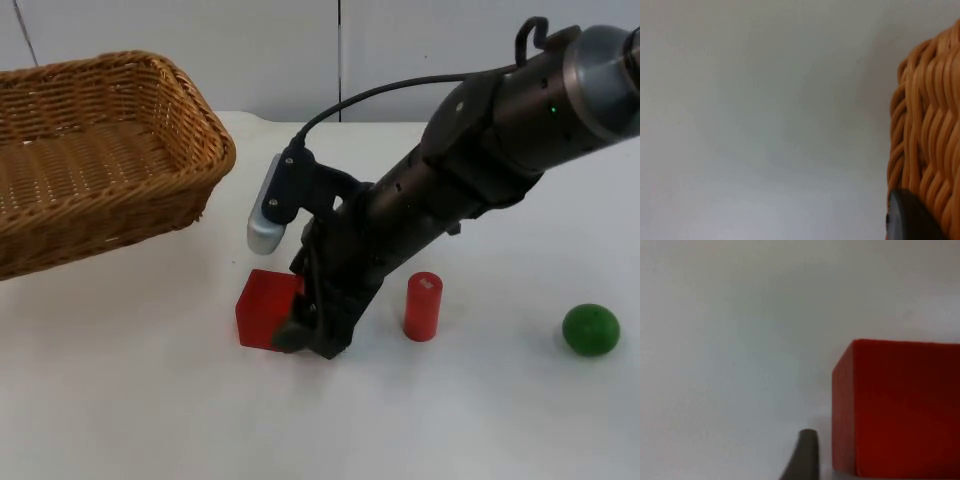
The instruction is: Pick up the basket with the left hand and place the object to the left of the red cylinder into the basket with the right hand.
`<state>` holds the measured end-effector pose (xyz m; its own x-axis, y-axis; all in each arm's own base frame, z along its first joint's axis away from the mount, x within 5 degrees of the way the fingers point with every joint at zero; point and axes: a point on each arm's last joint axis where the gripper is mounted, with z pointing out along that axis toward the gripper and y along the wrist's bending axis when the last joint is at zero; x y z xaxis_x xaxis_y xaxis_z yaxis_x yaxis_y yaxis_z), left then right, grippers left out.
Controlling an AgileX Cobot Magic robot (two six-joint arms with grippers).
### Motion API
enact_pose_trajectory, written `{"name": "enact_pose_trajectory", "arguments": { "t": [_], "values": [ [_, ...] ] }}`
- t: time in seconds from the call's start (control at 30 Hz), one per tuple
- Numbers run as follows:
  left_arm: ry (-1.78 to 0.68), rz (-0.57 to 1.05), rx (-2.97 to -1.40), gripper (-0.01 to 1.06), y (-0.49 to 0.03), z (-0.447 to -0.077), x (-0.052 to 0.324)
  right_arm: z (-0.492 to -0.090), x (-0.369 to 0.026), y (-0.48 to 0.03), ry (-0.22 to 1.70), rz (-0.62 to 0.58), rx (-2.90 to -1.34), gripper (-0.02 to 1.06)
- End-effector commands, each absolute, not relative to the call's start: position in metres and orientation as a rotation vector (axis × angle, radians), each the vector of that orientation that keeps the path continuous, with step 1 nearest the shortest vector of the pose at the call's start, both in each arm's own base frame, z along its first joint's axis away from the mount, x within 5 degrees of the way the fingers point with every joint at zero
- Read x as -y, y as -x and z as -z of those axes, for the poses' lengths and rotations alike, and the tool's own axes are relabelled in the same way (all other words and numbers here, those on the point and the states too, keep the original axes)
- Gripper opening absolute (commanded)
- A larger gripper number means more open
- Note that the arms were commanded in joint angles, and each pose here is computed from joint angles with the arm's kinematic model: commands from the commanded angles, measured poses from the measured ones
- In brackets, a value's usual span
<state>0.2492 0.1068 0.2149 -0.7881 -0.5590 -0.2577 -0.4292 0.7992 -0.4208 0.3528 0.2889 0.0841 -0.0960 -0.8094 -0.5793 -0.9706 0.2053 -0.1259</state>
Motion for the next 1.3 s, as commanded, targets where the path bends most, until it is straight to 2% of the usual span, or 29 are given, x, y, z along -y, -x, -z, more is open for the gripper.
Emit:
{"name": "enact_pose_trajectory", "arguments": {
  "t": [0.0,0.03,0.07,0.1,0.2,0.43,0.57,0.77,0.9,0.93,1.07,1.27],
  "values": [
    [0.783,0.518,-2.586,0.0,-0.25,-0.217,-0.106,-0.087,-0.292,-0.351,1.66,-0.401,-1.928,0.49],
    [0.783,0.518,-2.586,0.0,-0.25,-0.217,-0.106,-0.087,-0.292,-0.351,1.66,-0.401,-1.928,0.49],
    [0.783,0.518,-2.586,0.0,-0.25,-0.217,-0.106,-0.087,-0.292,-0.351,1.658,-0.402,-1.929,0.44],
    [0.783,0.52,-2.588,0.0,-0.25,-0.217,-0.106,-0.087,-0.292,-0.351,1.657,-0.4,-1.929,0.28],
    [0.782,0.524,-2.59,0.0,-0.25,-0.217,-0.106,-0.087,-0.292,-0.351,1.668,-0.401,-1.925,0.0],
    [0.782,0.524,-2.59,0.0,-0.25,-0.217,-0.106,-0.108,-0.285,-0.352,1.697,-0.416,-1.907,0.0],
    [0.783,0.528,-2.59,0.0,-0.25,-0.217,-0.105,-0.128,-0.269,-0.356,1.729,-0.359,-1.924,0.0],
    [0.783,0.526,-2.589,0.0,-0.25,-0.217,-0.106,-0.175,-0.234,-0.365,1.628,-0.388,-1.997,0.0],
    [0.783,0.526,-2.589,0.0,-0.25,-0.217,-0.106,-0.221,-0.215,-0.366,1.487,-0.365,-2.0,0.0],
    [0.783,0.526,-2.589,0.0,-0.25,-0.217,-0.106,-0.221,-0.215,-0.366,1.487,-0.365,-2.0,0.0],
    [0.783,0.527,-2.591,0.0,-0.25,-0.217,-0.105,-0.266,-0.209,-0.352,1.408,-0.384,-1.965,0.0],
    [0.783,0.527,-2.591,0.0,-0.25,-0.217,-0.105,-0.291,-0.207,-0.343,1.331,-0.415,-1.965,0.0]
  ]
}}
